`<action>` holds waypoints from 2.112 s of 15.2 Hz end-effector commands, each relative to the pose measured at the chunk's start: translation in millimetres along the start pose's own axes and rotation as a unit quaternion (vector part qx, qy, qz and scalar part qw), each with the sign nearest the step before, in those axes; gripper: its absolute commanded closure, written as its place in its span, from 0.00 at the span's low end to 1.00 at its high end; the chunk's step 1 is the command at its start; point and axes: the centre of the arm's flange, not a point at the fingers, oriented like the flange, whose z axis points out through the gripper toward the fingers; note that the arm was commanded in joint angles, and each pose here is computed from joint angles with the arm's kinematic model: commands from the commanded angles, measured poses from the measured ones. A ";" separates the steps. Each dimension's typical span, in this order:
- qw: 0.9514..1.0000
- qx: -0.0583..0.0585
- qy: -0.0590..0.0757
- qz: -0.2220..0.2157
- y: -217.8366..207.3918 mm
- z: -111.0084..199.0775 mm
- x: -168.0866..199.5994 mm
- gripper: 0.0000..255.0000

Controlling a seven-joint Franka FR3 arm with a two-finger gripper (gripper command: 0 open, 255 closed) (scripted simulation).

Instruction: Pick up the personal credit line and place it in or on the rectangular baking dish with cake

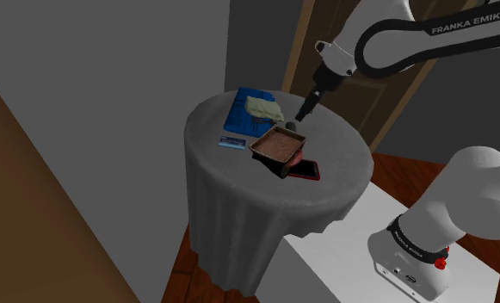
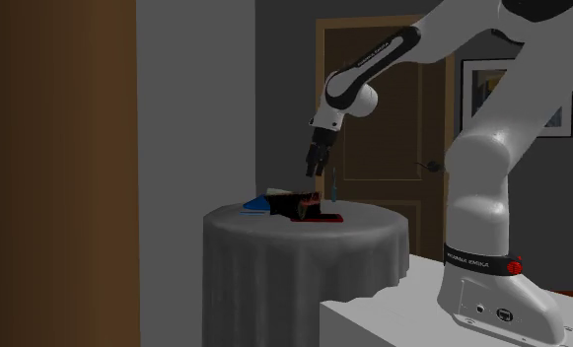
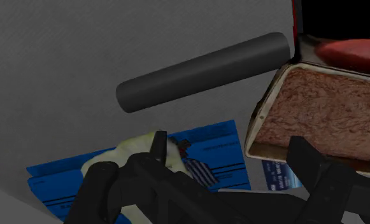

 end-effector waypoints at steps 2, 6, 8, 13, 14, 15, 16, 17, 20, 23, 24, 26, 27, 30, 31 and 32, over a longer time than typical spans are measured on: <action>0.999 0.013 0.028 -0.031 -12.1 23.8 17.1 0.00; 0.995 0.031 0.063 -0.072 -31.2 55.5 41.6 0.00; 0.992 0.040 0.080 -0.093 -42.0 70.4 53.9 0.00; 0.980 0.062 0.123 -0.144 -72.3 104.8 85.0 0.00; 0.977 0.067 0.132 -0.154 -78.9 111.2 91.2 0.00; 0.974 0.071 0.141 -0.164 -85.7 117.4 97.3 0.00; 0.970 0.075 0.149 -0.174 -92.7 123.5 103.4 0.00; 0.969 0.077 0.153 -0.179 -96.0 126.3 106.3 0.00; 0.969 0.077 0.153 -0.179 -99.3 141.2 110.6 0.00; 0.969 0.077 0.153 -0.179 -102.5 156.1 114.8 0.00; 0.969 0.077 0.153 -0.179 -103.6 161.1 116.2 0.00; 0.969 0.077 0.153 -0.179 -104.2 164.0 117.0 0.00; 0.969 0.077 0.153 -0.179 -104.2 164.0 117.1 0.00; 0.969 0.077 0.153 -0.179 -104.2 164.0 117.1 0.00; 0.969 0.077 0.153 -0.179 -104.2 164.0 117.1 0.00; 0.969 0.077 0.153 -0.179 -104.2 164.0 117.1 0.00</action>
